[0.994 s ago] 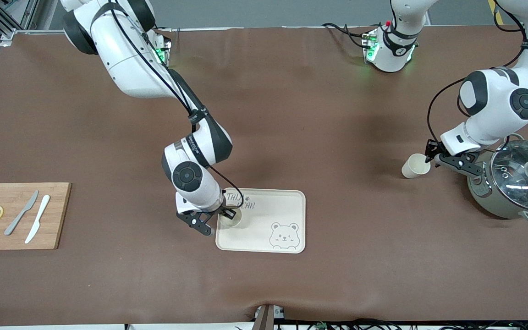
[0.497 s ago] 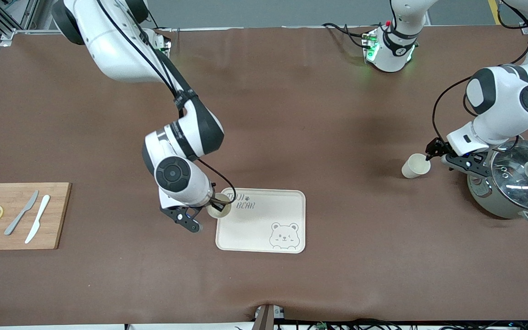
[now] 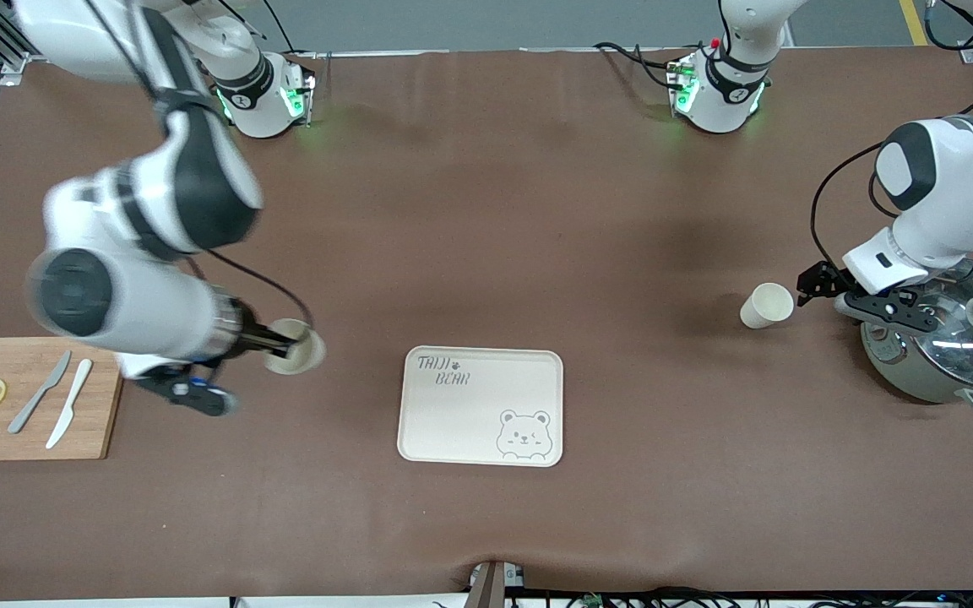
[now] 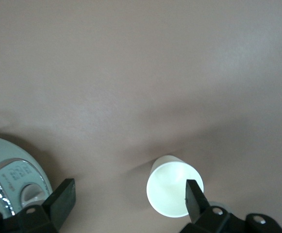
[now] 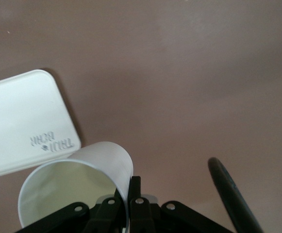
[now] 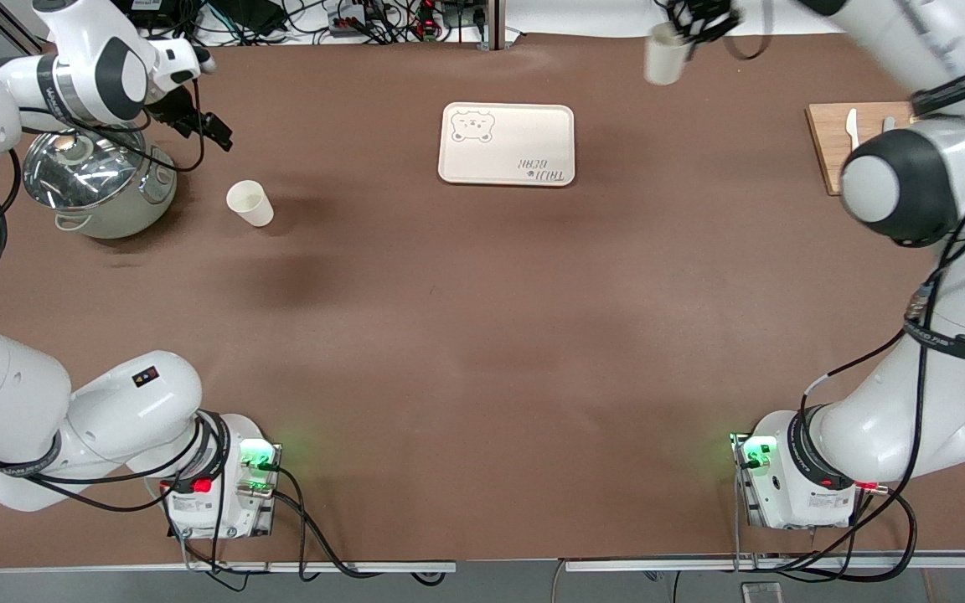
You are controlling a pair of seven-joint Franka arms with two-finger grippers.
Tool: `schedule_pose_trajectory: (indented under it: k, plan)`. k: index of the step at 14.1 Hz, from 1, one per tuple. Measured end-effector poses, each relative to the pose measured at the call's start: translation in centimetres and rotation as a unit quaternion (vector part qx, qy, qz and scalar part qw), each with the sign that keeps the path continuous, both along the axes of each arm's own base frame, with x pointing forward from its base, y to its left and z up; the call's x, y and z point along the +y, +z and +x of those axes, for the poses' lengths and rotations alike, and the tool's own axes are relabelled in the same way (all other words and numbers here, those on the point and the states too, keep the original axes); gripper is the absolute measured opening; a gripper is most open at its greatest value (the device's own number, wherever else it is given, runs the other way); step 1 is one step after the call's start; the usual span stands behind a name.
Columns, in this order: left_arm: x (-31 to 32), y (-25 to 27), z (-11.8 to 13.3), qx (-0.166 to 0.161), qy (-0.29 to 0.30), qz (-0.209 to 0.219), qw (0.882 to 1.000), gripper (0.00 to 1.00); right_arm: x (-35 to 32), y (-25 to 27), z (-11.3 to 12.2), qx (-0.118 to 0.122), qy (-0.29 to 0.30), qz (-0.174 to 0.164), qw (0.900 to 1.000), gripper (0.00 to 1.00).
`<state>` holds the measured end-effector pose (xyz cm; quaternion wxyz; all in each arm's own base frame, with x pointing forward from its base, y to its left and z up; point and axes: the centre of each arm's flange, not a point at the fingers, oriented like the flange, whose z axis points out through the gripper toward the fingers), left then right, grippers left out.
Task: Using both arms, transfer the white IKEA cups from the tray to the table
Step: 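Carry the cup toward the cutting board while the left gripper withdraws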
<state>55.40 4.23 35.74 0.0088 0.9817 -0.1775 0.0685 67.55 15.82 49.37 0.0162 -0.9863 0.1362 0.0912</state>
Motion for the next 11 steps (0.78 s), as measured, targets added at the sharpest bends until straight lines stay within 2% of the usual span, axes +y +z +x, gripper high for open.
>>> schedule_pose_trajectory:
  k: [3, 7, 9, 11]
  plan:
    - [0.2, 1.4, 1.0, -0.012, 0.011, -0.002, 1.000, 1.00, -6.7, 1.7, -0.1, 0.008, 0.048, 0.012, 0.999, 0.04]
    - [-0.1, 4.6, 3.0, -0.008, 0.046, -0.013, 0.999, 1.00, -13.0, 0.7, -0.4, 0.017, 0.097, 0.023, 0.995, 0.04]
    - [-1.9, 6.7, 4.4, -0.004, 0.065, -0.023, 0.998, 1.00, -16.1, -1.1, -0.3, 0.009, 0.111, 0.029, 0.993, 0.04]
    - [-4.5, 7.9, 5.3, -0.007, 0.084, -0.022, 0.996, 1.00, -17.5, -3.3, -0.4, -0.010, 0.119, 0.019, 0.993, 0.04]
